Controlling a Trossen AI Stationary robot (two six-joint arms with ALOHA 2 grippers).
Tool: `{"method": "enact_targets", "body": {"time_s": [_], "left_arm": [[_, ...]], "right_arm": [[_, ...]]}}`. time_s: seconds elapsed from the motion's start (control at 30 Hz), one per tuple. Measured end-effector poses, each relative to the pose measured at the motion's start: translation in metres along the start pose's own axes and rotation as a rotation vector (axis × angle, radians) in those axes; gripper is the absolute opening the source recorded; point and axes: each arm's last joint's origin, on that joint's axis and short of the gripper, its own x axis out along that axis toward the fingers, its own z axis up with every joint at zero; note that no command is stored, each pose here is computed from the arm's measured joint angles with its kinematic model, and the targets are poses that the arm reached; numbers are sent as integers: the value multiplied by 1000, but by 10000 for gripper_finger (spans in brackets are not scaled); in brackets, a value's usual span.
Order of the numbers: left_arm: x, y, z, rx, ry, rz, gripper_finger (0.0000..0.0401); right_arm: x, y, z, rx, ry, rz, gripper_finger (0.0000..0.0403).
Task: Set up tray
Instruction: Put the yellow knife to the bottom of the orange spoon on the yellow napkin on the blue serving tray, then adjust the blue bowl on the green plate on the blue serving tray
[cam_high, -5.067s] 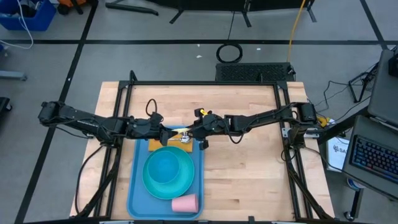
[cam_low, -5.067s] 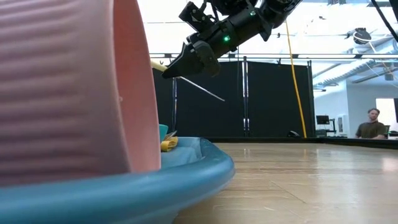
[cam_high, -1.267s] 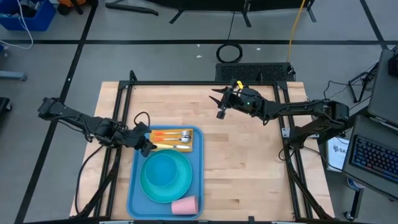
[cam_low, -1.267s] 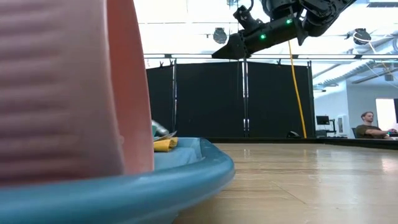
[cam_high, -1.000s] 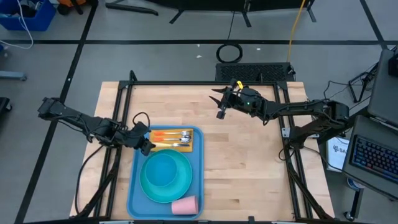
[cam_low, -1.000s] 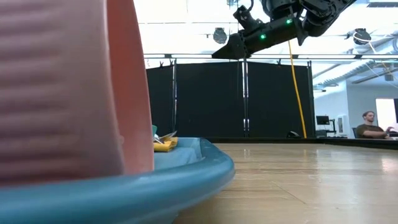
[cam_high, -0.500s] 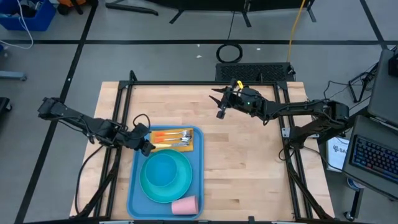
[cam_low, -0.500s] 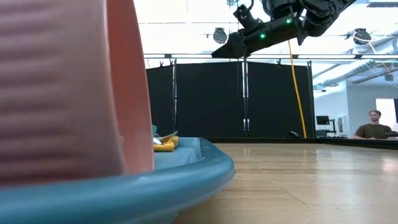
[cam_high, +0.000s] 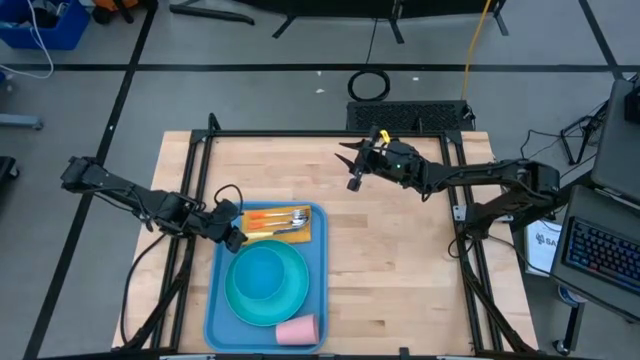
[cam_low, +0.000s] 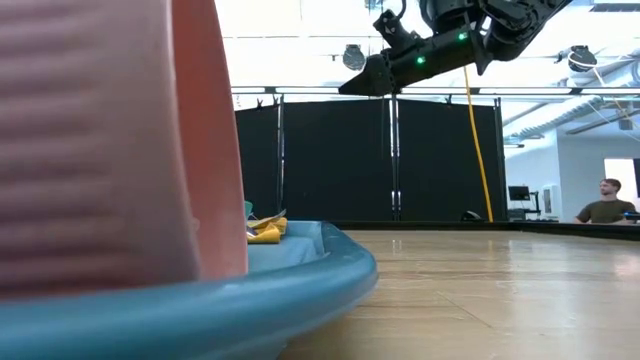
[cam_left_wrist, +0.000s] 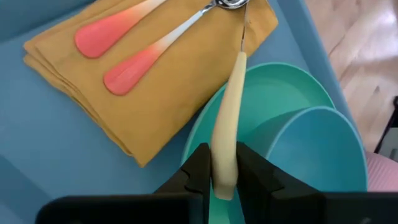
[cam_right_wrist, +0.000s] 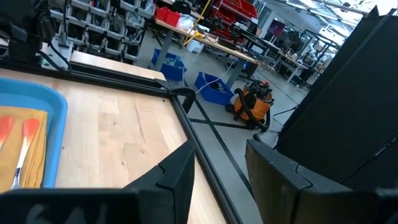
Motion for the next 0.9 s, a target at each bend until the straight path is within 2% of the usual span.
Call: {"method": "enact_targets", "body": {"time_s": [0.07, 0.23, 0.37, 0.67, 0.9], "left_arm": [[0, 0, 0, -1, -3, 2, 53], [0, 1, 0, 0, -7, 15, 108], [0, 2, 0, -1, -16, 20, 127], [0, 1, 1, 35, -35, 21, 113], [0, 1, 4, 100, -141, 48, 84]], "right_arm": [[2, 1, -2, 1, -5, 1, 132], [8, 6, -5, 1, -32, 67, 132], [8, 6, -4, 3, -45, 64, 132], [8, 7, -4, 2, -47, 75, 132], [8, 11, -7, -7, -57, 202, 132]]}}
